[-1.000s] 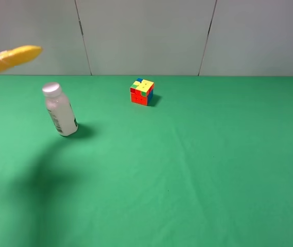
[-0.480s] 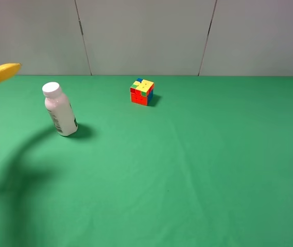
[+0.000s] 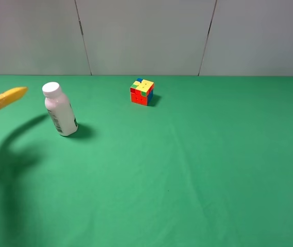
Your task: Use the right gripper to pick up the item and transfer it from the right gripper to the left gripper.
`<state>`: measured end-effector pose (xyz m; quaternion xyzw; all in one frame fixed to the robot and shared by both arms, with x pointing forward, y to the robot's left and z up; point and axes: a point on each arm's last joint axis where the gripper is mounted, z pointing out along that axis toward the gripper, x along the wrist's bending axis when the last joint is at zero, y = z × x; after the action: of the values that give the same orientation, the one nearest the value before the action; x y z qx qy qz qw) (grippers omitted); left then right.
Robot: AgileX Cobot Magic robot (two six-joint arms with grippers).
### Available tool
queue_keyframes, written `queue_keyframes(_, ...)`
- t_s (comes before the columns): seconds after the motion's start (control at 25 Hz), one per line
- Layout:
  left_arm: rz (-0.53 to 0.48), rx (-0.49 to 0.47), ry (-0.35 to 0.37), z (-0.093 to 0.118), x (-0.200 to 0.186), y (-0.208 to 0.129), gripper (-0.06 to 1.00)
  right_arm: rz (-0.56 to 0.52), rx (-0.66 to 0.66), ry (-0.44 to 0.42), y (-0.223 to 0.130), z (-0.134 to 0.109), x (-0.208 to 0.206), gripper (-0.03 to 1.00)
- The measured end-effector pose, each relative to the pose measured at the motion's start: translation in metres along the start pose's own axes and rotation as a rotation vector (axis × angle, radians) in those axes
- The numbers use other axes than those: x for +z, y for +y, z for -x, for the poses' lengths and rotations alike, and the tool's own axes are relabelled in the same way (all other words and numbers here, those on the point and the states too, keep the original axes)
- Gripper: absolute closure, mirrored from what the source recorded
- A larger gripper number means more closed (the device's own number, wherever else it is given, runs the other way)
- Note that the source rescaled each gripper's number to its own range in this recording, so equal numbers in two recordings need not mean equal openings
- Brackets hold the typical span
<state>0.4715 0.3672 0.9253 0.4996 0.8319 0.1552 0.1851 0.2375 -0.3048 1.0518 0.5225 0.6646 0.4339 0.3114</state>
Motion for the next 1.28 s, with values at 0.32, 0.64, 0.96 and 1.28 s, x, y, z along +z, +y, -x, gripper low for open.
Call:
queue_keyframes(0.32,-0.100,-0.012,0.032,-0.005,0.031,-0.010,0.94,0.000,0.000,0.000,0.000,0.000,0.000,-0.03)
queue_keyframes(0.64,-0.122,-0.001,0.043,-0.007,0.042,-0.014,0.94,0.001,0.000,0.000,0.000,0.000,0.000,-0.03)
queue_keyframes(0.96,-0.122,-0.001,0.043,-0.007,0.042,-0.014,0.94,0.001,0.000,0.000,0.000,0.000,0.000,-0.03)
queue_keyframes(1.28,-0.164,-0.209,0.055,-0.007,0.041,-0.018,0.94,0.001,0.000,0.000,0.000,0.000,0.000,-0.03)
